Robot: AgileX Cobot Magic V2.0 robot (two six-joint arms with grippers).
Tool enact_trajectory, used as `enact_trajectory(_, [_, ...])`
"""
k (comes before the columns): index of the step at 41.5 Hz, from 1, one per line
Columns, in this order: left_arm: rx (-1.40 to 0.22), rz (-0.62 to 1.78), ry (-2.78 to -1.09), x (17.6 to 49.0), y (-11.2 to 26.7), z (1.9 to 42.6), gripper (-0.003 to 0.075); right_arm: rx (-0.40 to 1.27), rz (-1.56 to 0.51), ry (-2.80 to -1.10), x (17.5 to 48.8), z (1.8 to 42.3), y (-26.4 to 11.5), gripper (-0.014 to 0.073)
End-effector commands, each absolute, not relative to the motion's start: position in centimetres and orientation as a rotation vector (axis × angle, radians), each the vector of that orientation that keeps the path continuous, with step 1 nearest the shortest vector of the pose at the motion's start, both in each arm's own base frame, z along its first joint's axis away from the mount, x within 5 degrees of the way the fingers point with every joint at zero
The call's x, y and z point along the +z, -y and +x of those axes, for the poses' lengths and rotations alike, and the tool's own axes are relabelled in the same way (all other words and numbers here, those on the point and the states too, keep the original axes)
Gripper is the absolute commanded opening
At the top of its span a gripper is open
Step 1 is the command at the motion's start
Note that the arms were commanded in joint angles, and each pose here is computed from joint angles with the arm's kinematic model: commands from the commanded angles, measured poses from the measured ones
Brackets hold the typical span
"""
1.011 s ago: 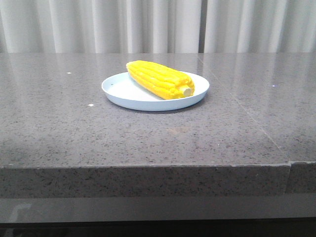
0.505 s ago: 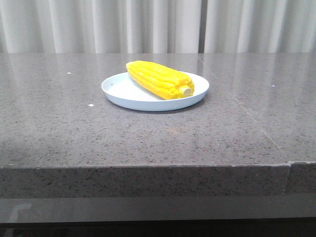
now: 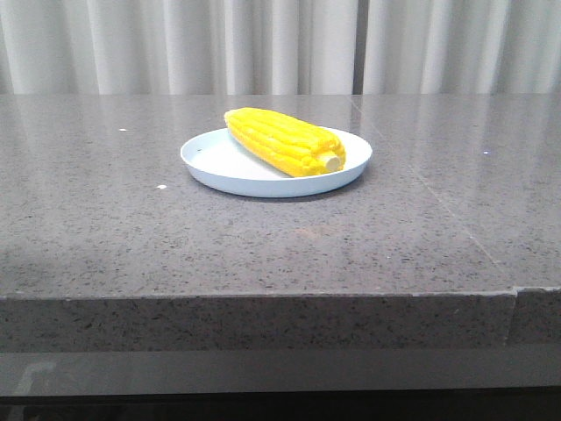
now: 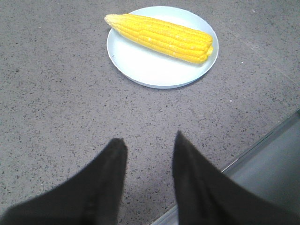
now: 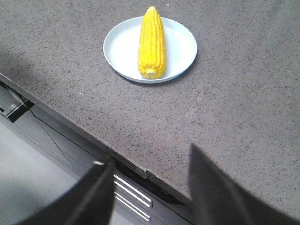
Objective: Place corn on plate with both arms
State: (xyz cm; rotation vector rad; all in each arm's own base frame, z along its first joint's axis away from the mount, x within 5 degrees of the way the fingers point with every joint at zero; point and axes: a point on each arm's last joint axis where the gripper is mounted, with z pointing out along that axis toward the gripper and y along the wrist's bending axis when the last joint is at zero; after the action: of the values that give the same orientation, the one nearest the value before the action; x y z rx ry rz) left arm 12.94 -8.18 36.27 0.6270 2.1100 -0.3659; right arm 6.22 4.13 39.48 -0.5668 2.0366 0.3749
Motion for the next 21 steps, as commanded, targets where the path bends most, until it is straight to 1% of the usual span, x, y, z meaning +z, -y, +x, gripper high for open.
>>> enact_trajectory(1, [-0.390, 0.582, -2.015, 37.76, 8.20, 13.10, 0.0092, 0.377, -0.546, -1.943, 40.67, 6.45, -4.15, 0.0198])
enact_trajectory(3, [-0.390, 0.582, -2.015, 37.76, 8.20, 13.10, 0.0045, 0.377, -0.546, -1.943, 40.67, 6.45, -4.15, 0.0109])
enact_trajectory(6, [-0.390, 0.582, -2.015, 37.76, 8.20, 13.10, -0.0020, 0.377, -0.546, -1.943, 40.67, 6.45, -4.15, 0.0001])
enact_trajectory(9, [-0.390, 0.582, -2.015, 37.76, 8.20, 13.10, -0.0020, 0.377, -0.546, -1.942, 40.68, 6.45, -4.16, -0.0075])
enact_trajectory(11, [-0.390, 0.582, -2.015, 37.76, 8.20, 13.10, -0.0020, 0.378, -0.545, -1.940, 40.70, 6.46, -4.16, -0.0064])
enact_trajectory(21, [-0.390, 0.582, -2.015, 37.76, 8.20, 13.10, -0.0020, 0.373, -0.553, -1.965, 40.48, 6.37, -4.11, -0.0068])
